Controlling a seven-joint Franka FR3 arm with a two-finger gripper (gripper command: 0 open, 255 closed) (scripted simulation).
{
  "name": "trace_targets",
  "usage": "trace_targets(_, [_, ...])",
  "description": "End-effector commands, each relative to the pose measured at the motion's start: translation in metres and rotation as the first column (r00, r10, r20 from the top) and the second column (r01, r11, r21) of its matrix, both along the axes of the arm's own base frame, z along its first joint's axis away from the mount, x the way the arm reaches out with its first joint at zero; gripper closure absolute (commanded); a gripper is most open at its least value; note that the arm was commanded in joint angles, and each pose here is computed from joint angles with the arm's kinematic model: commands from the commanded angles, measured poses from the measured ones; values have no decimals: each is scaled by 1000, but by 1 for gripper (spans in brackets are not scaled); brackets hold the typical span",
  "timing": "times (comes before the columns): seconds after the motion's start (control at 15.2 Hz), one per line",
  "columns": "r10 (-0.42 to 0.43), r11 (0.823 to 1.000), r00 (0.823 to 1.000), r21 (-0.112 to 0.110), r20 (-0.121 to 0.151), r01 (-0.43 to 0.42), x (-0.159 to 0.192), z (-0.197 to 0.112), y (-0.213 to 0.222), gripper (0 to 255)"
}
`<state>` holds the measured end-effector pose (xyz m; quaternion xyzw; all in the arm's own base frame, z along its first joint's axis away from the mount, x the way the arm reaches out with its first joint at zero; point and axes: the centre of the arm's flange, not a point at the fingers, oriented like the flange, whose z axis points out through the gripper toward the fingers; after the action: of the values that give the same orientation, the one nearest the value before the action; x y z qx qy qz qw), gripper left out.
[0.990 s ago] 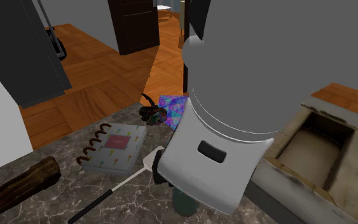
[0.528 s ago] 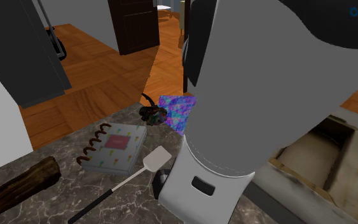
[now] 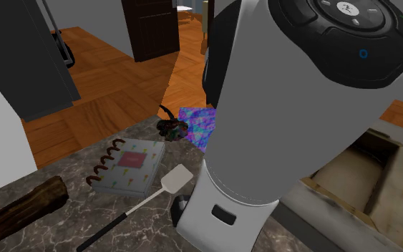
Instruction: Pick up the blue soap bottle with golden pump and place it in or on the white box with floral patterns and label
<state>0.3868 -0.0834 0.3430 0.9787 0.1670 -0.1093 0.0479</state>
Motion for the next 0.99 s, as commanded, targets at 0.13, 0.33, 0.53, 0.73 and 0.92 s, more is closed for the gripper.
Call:
trace_targets(0.13, [0, 1000, 1000, 0, 0, 0, 0, 0, 0, 255])
trace_targets(0.33, [0, 1000, 1000, 0, 0, 0, 0, 0, 0, 255])
trace_targets(0.53, [0, 1000, 1000, 0, 0, 0, 0, 0, 0, 255])
trace_targets(0.73, [0, 1000, 1000, 0, 0, 0, 0, 5, 0, 255])
trace_targets(0.92, [0, 1000, 1000, 0, 0, 0, 0, 21, 0, 255])
